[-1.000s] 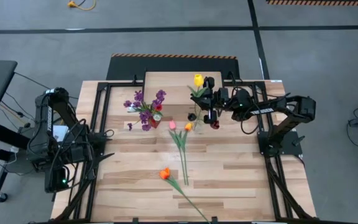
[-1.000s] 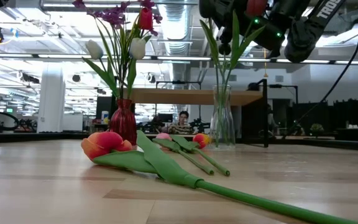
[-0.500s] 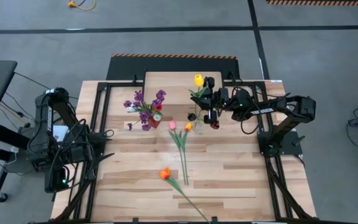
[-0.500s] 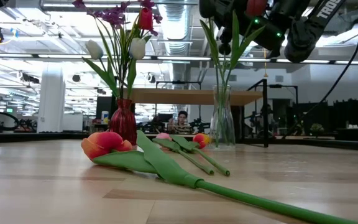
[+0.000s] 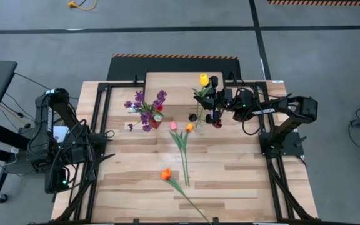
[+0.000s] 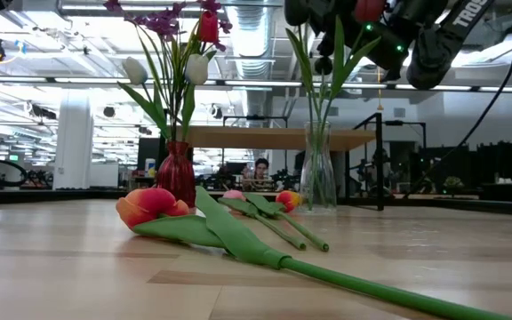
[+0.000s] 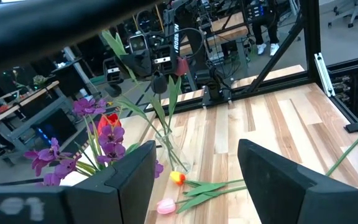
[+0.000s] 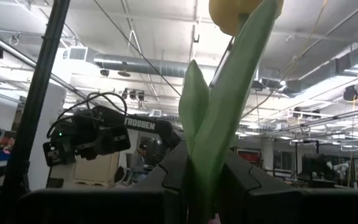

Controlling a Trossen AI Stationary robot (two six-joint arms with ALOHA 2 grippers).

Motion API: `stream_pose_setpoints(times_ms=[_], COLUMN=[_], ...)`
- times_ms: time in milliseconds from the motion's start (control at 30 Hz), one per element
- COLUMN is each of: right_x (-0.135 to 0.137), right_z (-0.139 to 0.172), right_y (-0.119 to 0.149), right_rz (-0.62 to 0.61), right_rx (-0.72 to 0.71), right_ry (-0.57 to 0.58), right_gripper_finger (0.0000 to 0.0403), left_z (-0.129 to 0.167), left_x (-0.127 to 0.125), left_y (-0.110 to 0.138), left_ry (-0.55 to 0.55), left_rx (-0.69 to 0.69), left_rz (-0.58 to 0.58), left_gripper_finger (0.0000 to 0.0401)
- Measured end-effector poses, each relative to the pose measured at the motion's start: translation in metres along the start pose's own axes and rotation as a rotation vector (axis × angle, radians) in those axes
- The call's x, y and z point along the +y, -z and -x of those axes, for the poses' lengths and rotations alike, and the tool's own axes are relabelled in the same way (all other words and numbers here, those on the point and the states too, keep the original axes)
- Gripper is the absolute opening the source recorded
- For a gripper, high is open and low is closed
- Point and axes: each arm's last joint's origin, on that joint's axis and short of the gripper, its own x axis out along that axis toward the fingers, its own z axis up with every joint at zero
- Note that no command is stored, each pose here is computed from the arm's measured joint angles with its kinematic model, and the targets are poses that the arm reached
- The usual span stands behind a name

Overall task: Pick and place flowers into a vace then onto a shelf
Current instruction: Put the yellow flower into the transparent flower vase

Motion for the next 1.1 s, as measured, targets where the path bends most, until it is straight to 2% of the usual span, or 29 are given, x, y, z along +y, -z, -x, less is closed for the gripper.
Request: stream_pose_setpoints(times_ms=[367,900,1100], right_x=[-0.004,-0.003,-0.004], right_z=[0.002,0.001,0.002], right_y=[-0.004,-0.001,0.01], right_rz=[0.023,-0.009,-0.063], right_rx=[-0.034,-0.001,0.104], right_ry=[0.003,-0.014,-0.006], right_gripper_finger=[0.005,0.005,0.007], left_z=[0.0,0.0,0.0], left_x=[0.0,0.0,0.0], left_y=[0.0,0.0,0.0], left_ry=[0.0,0.0,0.0], left_rx=[0.0,0.0,0.0], left_rz=[0.0,0.0,0.0], left_gripper_finger=[0.0219,0.0219,0.0219])
